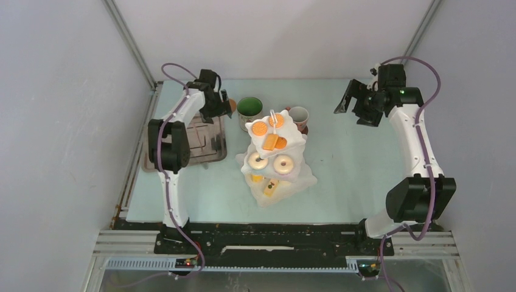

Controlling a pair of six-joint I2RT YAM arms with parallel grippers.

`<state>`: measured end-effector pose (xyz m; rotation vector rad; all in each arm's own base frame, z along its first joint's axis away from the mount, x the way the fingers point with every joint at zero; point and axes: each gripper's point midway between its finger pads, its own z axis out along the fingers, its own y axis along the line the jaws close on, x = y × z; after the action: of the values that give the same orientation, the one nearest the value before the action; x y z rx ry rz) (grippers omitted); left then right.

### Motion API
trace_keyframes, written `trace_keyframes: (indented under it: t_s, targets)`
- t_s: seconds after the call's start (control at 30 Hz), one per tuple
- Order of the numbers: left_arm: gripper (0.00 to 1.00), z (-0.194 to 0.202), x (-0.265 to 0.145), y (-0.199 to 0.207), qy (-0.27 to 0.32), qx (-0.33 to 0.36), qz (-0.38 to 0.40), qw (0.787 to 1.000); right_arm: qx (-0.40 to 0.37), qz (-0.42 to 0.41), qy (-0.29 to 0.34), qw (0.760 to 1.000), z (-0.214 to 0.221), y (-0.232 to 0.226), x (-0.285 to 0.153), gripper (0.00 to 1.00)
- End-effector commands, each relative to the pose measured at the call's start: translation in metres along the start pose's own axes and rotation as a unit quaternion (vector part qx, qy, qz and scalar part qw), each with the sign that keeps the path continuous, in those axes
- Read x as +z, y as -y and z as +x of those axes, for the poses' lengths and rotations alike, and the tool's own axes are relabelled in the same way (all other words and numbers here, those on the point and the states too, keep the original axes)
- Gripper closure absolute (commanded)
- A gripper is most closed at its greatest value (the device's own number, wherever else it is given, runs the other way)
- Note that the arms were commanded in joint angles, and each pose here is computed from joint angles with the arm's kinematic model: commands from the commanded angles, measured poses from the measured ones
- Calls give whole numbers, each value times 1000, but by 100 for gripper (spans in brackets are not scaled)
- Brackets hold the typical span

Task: Serve the afternoon tea
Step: Move the tray at the center of the board.

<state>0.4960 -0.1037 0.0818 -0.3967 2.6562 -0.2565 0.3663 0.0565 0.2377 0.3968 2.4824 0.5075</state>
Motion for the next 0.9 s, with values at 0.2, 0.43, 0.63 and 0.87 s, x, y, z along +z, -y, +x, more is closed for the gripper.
trace_keyframes:
  t_s: [0.2,0.43,0.63,0.87]
  targets:
    - [30,12,9,-18,-5,105,-88,991,-12,4,30,999,-26,-5,-10,0]
    - [45,45,23,-32,-47,104,-92,989,19,36,49,998,-53,13,-3,0]
    - [57,61,26,-30,-74,94,-75,990,51,65,65,994,-85,31,1,0]
    - [71,85,23,-37,-98,76,-64,990,65,90,93,989,-116,56,-6,0]
